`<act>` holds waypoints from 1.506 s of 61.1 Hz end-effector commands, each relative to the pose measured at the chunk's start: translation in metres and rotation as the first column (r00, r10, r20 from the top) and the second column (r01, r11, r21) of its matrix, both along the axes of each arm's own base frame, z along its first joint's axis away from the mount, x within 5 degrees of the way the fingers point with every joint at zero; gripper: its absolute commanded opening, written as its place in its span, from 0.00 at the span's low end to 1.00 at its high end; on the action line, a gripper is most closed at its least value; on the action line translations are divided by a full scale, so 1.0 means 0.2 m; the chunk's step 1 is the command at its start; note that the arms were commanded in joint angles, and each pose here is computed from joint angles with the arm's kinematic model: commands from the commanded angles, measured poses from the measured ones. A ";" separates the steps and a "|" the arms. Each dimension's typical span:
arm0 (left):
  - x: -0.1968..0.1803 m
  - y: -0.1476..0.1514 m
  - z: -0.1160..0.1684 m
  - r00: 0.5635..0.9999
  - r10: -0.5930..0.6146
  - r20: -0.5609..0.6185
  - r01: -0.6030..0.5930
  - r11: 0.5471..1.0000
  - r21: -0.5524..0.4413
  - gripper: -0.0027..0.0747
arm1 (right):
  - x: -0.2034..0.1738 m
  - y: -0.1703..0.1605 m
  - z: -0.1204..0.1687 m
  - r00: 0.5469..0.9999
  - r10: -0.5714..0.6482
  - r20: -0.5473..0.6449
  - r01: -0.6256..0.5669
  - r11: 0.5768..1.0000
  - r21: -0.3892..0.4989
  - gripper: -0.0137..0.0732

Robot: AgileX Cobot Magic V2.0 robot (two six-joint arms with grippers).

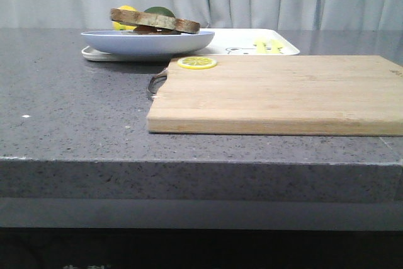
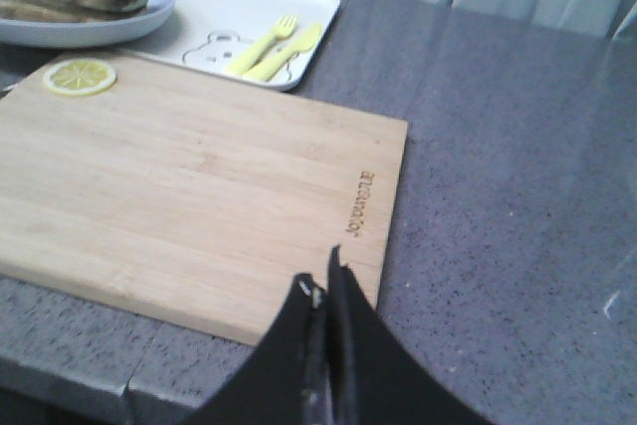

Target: Place bread and move sandwich to tray

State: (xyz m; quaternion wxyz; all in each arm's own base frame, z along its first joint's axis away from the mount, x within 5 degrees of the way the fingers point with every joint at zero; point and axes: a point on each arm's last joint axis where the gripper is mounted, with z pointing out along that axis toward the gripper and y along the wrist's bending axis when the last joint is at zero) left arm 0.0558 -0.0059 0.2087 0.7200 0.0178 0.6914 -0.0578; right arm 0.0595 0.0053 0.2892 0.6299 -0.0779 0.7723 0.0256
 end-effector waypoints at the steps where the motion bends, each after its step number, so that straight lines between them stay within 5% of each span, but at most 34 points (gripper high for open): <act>1: -0.01 0.00 0.04 0.995 0.001 0.098 0.001 1.000 -0.021 0.01 | 0.00 0.01 -0.05 0.974 -0.010 0.226 -0.003 0.998 0.058 0.02; 12: -0.01 0.00 0.04 0.995 0.001 0.098 0.001 1.000 -0.021 0.01 | -0.03 -0.01 -0.27 0.953 -0.107 0.284 0.039 0.971 0.235 0.02; 23: -0.01 0.00 0.04 0.995 0.001 0.098 0.001 1.000 -0.021 0.01 | -0.03 -0.02 -0.38 0.934 -0.153 0.323 0.078 0.969 0.234 0.02; 60: -0.01 0.00 0.04 0.995 0.001 0.098 0.001 1.000 -0.021 0.01 | -0.03 -0.02 -0.39 0.935 -0.154 0.320 0.083 0.971 0.225 0.02; 75: -0.01 0.00 0.04 0.995 0.001 0.098 0.001 1.000 -0.021 0.01 | -0.03 -0.02 -0.38 0.927 -0.127 0.353 0.103 0.991 0.087 0.02; 92: -0.01 0.00 0.04 0.995 0.001 0.098 0.001 1.000 -0.021 0.01 | -0.03 -0.03 -0.38 0.919 -0.171 0.355 0.151 0.985 0.084 0.02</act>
